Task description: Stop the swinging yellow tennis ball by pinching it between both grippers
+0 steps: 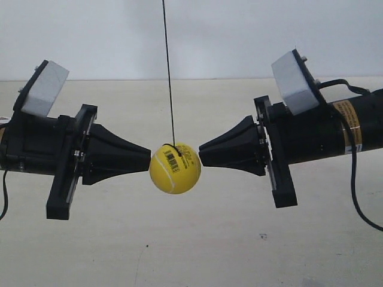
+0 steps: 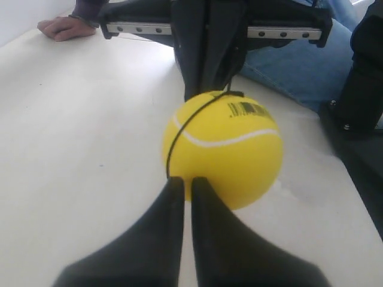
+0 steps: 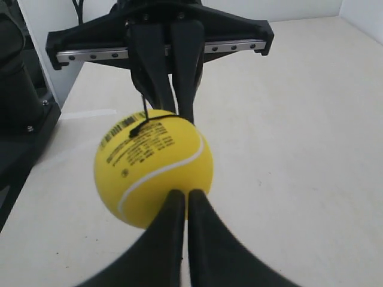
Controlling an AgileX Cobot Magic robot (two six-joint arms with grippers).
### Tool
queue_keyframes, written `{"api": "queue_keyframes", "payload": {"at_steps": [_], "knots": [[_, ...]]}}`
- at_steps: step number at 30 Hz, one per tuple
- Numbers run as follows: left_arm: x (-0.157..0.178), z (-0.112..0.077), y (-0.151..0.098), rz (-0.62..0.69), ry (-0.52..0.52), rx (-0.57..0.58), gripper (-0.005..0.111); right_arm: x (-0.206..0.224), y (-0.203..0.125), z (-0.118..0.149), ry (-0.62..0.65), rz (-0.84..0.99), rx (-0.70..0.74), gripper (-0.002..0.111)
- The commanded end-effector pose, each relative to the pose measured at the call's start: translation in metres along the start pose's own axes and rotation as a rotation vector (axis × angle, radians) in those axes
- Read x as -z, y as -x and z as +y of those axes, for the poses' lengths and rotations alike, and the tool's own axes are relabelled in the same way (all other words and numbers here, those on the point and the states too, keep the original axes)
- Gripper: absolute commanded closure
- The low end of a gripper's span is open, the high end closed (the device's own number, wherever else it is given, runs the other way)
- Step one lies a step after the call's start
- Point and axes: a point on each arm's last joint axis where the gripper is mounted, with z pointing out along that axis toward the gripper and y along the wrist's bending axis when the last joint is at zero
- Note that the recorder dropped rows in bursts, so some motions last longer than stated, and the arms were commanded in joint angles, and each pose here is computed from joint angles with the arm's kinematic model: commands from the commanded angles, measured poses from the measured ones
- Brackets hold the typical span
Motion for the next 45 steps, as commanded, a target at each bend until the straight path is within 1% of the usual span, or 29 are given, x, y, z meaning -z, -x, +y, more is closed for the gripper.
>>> {"api": "queue_keyframes", "payload": {"at_steps": [1, 6, 11, 27, 32, 45], "knots": [[-0.0012, 0.0004, 0.0022, -0.017, 0.000, -0.002, 0.102, -0.0055, 0.0031, 0.0037, 0.020, -0.010, 0.020, 0.108], [-0.0012, -0.0001, 0.0017, -0.011, -0.006, -0.001, 0.102, -0.0134, 0.0044, 0.0073, 0.030, -0.001, 0.037, 0.108], [-0.0011, -0.0019, 0.0000, 0.007, -0.025, -0.001, 0.102, -0.0134, 0.0042, 0.0071, 0.029, 0.001, 0.037, 0.108], [-0.0011, -0.0018, 0.0001, 0.006, -0.024, 0.003, 0.102, -0.0134, 0.0045, 0.0069, 0.026, -0.003, 0.035, 0.108], [-0.0011, -0.0019, 0.0000, 0.007, -0.025, 0.003, 0.102, -0.0134, 0.0026, 0.0047, 0.002, 0.019, 0.035, 0.108], [-0.0010, -0.0037, -0.0017, 0.027, -0.045, 0.002, 0.102, -0.0134, 0.0023, 0.0043, -0.002, 0.023, 0.035, 0.108]]}}
